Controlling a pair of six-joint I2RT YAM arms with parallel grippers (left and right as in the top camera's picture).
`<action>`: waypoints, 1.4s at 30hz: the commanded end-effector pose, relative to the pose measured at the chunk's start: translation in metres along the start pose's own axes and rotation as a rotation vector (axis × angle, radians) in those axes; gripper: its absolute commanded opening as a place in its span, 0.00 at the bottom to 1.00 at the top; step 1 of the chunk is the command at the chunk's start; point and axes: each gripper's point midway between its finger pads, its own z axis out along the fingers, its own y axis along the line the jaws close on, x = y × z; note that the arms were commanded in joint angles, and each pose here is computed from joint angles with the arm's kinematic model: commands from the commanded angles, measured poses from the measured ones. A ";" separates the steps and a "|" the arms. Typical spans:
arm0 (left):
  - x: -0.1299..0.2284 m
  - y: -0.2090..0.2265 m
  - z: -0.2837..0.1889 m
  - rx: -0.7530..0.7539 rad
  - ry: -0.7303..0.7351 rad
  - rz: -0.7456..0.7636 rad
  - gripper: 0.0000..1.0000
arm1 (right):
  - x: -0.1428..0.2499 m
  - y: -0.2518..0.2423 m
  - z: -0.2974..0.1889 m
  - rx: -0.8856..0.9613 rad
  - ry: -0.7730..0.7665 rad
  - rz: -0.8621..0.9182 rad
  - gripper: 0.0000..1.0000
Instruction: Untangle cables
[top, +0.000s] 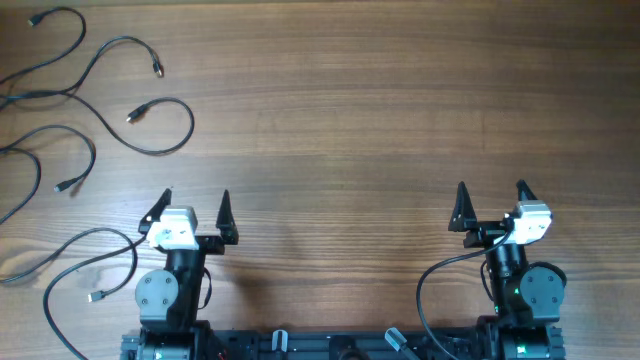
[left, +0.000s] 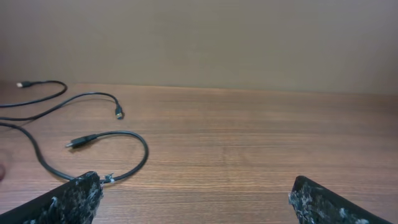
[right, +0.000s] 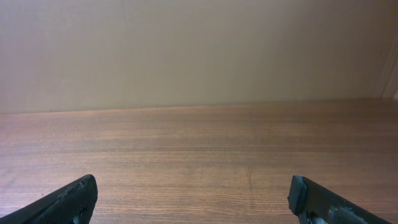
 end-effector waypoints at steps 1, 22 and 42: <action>-0.001 0.017 -0.001 -0.100 -0.017 -0.068 1.00 | -0.002 0.002 -0.001 -0.014 -0.011 -0.013 0.99; -0.001 0.012 0.000 -0.069 -0.012 0.014 1.00 | -0.002 0.002 -0.001 -0.014 -0.011 -0.013 1.00; -0.001 0.012 0.000 -0.069 -0.012 0.014 1.00 | -0.002 0.002 -0.001 -0.014 -0.011 -0.013 1.00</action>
